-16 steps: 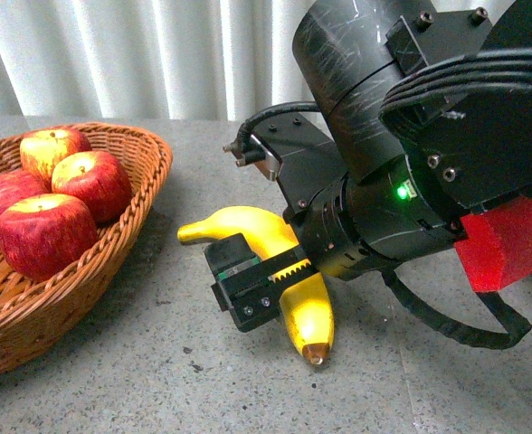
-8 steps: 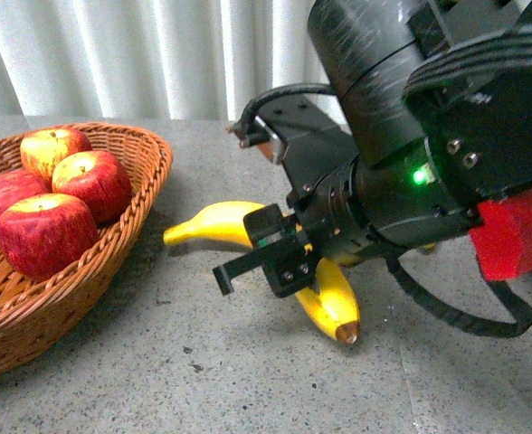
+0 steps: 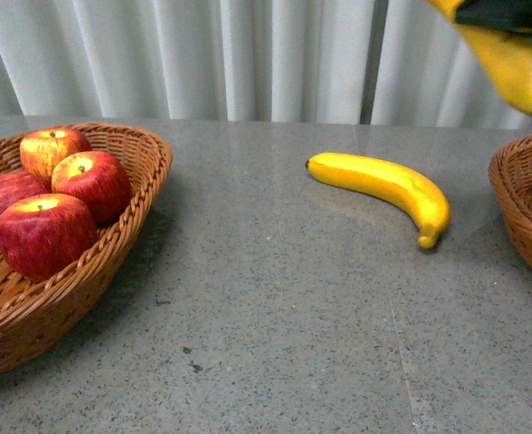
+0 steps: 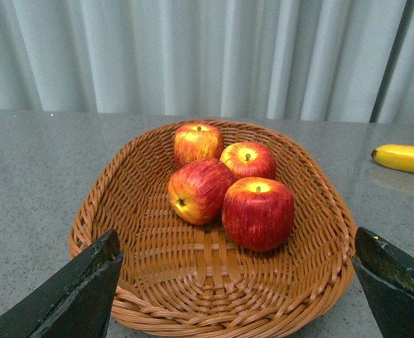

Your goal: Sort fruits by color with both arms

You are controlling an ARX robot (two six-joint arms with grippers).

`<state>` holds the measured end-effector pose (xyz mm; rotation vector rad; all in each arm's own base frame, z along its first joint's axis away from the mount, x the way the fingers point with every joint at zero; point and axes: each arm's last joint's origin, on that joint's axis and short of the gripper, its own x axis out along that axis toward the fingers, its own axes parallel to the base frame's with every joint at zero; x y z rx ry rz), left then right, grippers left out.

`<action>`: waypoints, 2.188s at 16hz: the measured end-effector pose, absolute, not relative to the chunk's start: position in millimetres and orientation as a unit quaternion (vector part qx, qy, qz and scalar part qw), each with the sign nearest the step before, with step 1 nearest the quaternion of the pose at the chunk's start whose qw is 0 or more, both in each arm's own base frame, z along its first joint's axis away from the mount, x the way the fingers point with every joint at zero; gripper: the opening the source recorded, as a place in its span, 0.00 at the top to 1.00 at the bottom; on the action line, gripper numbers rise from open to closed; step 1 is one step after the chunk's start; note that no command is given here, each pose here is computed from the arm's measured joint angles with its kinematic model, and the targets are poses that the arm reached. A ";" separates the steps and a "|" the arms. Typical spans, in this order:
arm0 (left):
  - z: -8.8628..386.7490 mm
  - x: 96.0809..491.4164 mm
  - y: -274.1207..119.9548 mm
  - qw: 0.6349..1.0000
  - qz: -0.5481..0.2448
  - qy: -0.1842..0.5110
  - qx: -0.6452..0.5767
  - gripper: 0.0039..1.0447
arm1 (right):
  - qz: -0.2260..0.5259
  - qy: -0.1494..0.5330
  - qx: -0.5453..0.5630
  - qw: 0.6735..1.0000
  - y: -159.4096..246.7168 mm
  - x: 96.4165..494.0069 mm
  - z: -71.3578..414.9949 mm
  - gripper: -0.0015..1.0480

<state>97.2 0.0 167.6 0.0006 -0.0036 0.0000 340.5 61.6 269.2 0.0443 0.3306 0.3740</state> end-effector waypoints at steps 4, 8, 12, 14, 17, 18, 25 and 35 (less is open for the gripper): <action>167.6 97.2 0.0 1.000 0.000 -0.002 0.000 0.06 | 0.117 0.182 -0.032 0.976 -16.2 310.0 235.6 0.66; 167.6 97.2 0.0 1.000 0.000 -0.002 0.000 0.06 | 0.048 0.249 -0.095 0.963 -91.7 278.9 203.3 0.66; 167.6 97.2 0.0 1.000 0.000 -0.002 0.000 0.06 | 0.115 0.291 -0.103 0.944 -79.1 265.4 203.8 0.50; 167.6 97.2 0.0 1.000 0.000 -0.002 0.000 0.06 | 0.146 0.253 -0.124 0.948 -57.6 268.5 225.7 0.31; 167.6 97.2 0.0 1.000 0.000 -0.002 0.000 0.06 | 0.173 0.189 -0.129 0.958 -15.8 301.3 257.5 0.05; 167.6 97.2 0.0 1.000 0.000 -0.002 0.000 0.06 | 0.189 0.173 -0.122 0.959 1.6 315.6 263.5 0.07; 167.6 97.2 0.0 1.000 0.000 -0.002 0.000 0.06 | 0.267 0.236 -0.100 0.929 119.5 426.3 232.9 0.06; 167.6 97.2 0.0 1.000 0.000 -0.002 0.000 0.06 | 0.208 0.342 -0.134 0.906 96.0 465.3 187.8 0.06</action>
